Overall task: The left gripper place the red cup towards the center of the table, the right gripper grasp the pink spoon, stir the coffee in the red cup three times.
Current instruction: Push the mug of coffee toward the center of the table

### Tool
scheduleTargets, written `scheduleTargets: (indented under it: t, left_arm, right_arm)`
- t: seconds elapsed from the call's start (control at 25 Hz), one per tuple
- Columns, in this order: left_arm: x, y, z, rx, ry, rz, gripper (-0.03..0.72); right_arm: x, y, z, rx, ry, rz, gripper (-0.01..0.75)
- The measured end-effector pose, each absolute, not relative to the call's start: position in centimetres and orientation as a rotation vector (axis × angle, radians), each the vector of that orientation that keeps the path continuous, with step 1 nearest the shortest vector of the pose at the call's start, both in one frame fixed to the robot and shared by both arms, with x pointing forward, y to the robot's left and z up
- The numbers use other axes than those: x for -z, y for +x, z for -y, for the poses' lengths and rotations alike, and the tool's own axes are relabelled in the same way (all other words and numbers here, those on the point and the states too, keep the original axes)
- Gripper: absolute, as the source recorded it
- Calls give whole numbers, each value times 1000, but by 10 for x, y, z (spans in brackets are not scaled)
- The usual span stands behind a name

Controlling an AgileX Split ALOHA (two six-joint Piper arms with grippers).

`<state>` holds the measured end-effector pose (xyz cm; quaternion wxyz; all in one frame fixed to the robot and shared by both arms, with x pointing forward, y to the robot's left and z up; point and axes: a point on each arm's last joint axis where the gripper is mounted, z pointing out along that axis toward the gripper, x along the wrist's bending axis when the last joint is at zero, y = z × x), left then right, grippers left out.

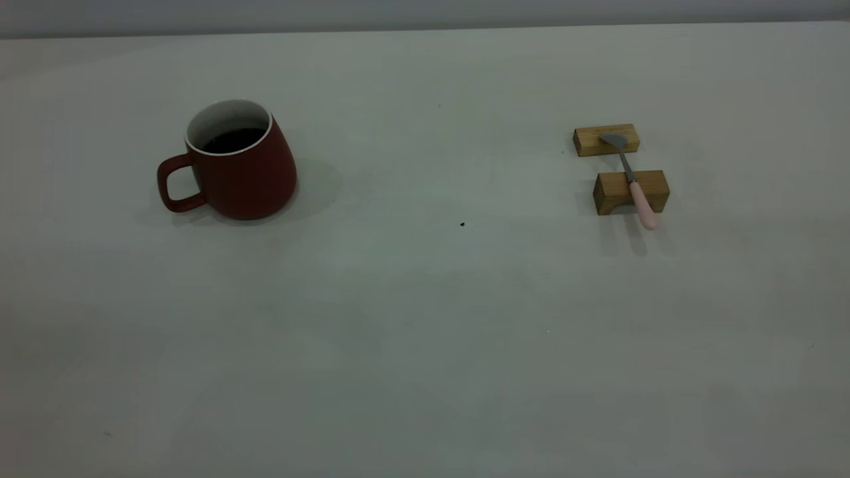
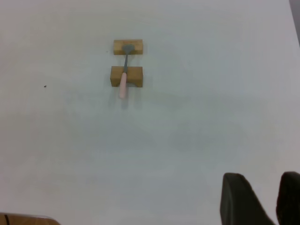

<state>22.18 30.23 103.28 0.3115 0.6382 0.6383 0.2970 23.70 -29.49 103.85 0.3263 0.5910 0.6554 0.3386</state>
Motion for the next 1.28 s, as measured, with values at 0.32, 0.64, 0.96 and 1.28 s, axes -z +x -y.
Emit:
scheduleTargets:
  t: [0.32,0.64,0.96,1.28]
  left_arm:
    - [-1033,222,-302,-784,1684,-1685,586]
    - [-1033,222,-302,-784,1684,-1685,586]
    - [-1033,222,-302,-784,1684,-1685,586]
    - [-1033,222,-302,-770,1656,-1704,586]
  right_arm:
    - [-1039,237,295,-887,1548,-1718,237]
    - [-1039,237,295,-887,1548,-1718,237]
    - [-1039,237,295,-887,1549,-1717,237]
    - [-1039,237,295,-887,1549,-1717,237]
